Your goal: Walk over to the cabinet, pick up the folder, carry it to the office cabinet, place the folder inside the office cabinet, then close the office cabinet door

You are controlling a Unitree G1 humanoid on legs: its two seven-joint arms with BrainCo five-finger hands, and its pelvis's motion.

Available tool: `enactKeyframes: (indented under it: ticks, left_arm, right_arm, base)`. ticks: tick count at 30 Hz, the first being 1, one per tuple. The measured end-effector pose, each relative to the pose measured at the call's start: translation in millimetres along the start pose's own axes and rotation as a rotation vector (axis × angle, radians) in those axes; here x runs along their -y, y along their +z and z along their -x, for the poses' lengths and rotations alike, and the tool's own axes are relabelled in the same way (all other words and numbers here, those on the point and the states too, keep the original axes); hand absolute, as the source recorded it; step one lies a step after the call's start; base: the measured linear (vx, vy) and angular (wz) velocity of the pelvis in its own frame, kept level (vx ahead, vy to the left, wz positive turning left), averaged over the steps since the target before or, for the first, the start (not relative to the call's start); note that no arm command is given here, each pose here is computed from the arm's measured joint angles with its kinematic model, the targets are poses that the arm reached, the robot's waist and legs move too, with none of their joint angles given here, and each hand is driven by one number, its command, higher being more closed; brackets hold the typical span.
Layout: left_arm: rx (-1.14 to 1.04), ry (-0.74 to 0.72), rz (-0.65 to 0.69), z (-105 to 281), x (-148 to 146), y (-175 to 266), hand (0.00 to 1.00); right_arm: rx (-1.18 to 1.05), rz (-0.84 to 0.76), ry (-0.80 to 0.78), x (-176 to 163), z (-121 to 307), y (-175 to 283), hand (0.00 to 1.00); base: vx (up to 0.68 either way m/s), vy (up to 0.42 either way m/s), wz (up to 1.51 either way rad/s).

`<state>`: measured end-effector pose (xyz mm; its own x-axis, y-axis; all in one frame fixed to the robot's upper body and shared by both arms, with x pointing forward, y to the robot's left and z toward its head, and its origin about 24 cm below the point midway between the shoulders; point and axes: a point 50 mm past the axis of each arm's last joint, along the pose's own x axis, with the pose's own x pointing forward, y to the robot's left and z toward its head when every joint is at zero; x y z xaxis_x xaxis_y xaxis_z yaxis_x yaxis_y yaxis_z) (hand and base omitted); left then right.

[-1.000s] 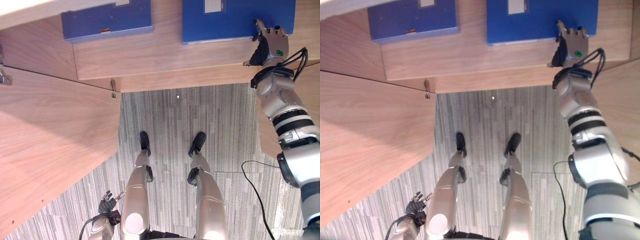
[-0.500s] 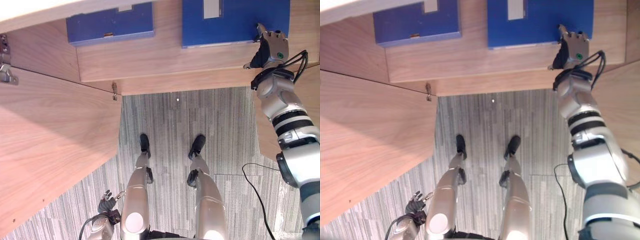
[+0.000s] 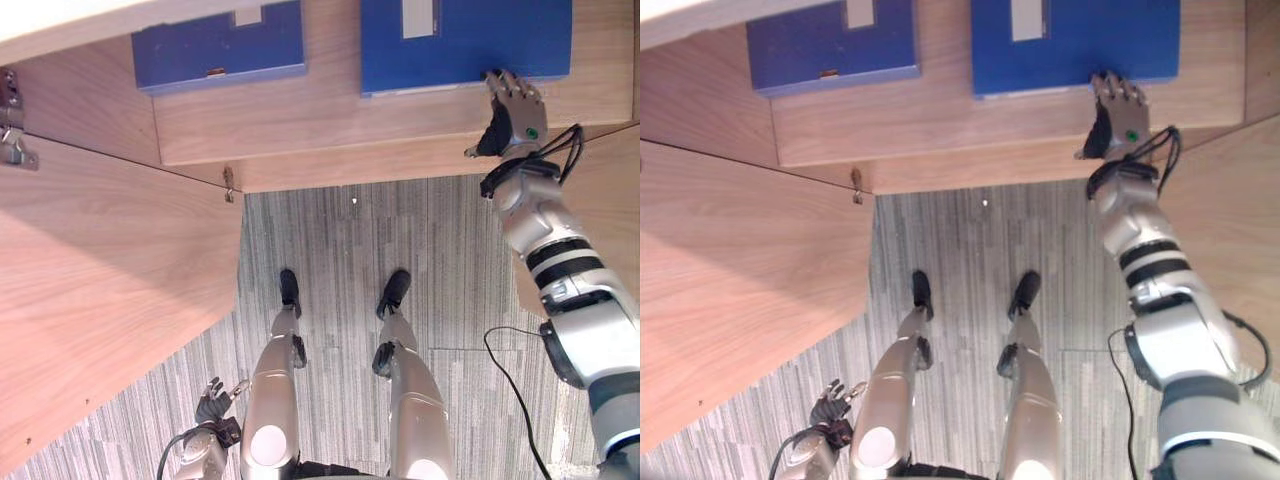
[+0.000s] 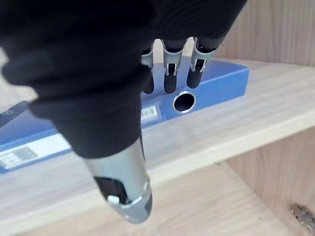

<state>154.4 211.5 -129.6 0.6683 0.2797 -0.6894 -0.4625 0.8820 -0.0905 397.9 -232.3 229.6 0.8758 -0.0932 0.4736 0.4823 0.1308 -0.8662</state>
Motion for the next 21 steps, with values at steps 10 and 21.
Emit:
enactKeyframes:
  ticks: [10, 21]
  left_arm:
    - [-0.044, 0.009, -0.019, 2, -2, -10, 0.0]
    - [-0.055, -0.004, -0.058, 2, -3, -11, 0.0]
  right_arm:
    - [0.038, 0.106, 0.085, -30, 19, 0, 0.0]
    - [0.035, 0.143, 0.096, -38, 22, 1, 0.0]
  base:
    - [0.07, 0.053, 0.01]
    - [0.07, 0.057, 0.0]
